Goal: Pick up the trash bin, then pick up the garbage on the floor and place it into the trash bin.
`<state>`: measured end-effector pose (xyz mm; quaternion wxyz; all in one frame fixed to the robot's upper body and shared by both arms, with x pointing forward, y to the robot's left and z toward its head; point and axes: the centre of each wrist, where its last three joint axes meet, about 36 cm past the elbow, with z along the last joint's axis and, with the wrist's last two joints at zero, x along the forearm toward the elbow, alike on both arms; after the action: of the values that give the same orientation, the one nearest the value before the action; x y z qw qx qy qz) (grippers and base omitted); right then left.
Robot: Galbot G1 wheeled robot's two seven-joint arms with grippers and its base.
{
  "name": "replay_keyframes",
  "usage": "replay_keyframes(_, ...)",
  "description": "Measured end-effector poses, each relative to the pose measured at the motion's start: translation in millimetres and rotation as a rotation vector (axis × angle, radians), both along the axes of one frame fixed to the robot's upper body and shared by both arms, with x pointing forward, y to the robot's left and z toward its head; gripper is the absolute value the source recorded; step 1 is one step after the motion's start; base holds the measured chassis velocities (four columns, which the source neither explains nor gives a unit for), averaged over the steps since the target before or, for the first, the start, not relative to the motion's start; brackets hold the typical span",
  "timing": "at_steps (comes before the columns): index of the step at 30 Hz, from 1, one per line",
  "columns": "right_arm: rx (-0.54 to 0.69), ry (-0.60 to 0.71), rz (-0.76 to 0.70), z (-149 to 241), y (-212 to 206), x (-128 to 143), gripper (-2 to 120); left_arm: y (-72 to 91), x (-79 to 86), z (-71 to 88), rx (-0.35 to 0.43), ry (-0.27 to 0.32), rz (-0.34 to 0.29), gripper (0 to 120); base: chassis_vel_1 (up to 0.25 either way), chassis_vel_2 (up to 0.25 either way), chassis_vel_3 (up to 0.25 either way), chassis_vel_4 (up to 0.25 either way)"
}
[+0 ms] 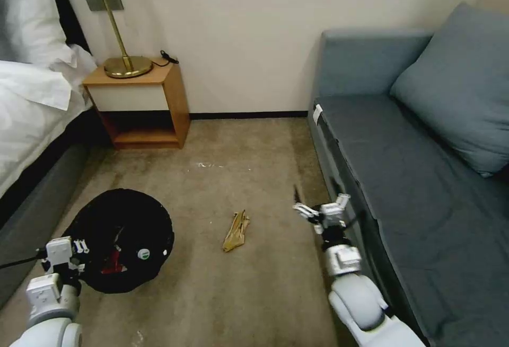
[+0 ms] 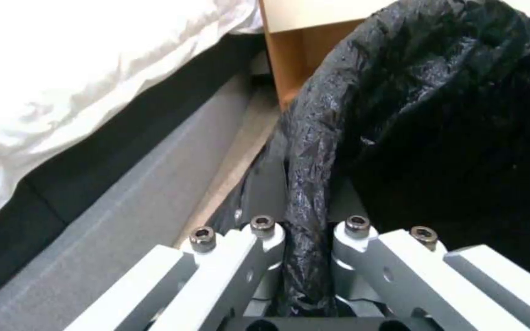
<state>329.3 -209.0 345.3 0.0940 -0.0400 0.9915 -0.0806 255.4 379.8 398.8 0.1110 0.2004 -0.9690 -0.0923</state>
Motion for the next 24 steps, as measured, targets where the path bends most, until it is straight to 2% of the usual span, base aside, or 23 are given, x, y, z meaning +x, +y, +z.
replay_keyframes(7, -0.002, 0.003, 0.032, -3, -5, -11, 100, -5.9, -0.1, -1.3, -0.007, -0.002, -0.006, 5, 0.0, 0.0, 0.0, 0.0)
replay_keyframes(10, 0.005, 0.011, 0.106, -5, 8, -13, 100, -6.7, -0.3, -0.7, -0.003, -0.002, -0.008, 5, 0.0, 0.0, 0.0, 0.0)
replay_keyframes(13, 0.014, 0.009, 0.173, -3, 22, -9, 100, -6.4, -1.1, -0.6, -0.001, 0.0, -0.009, 5, 0.0, 0.0, 0.0, 0.0)
replay_keyframes(24, 0.046, 0.043, 0.218, -15, 30, 8, 100, -2.6, -1.7, -0.1, 0.005, -0.004, -0.003, 5, 0.0, 0.0, 0.0, 0.0)
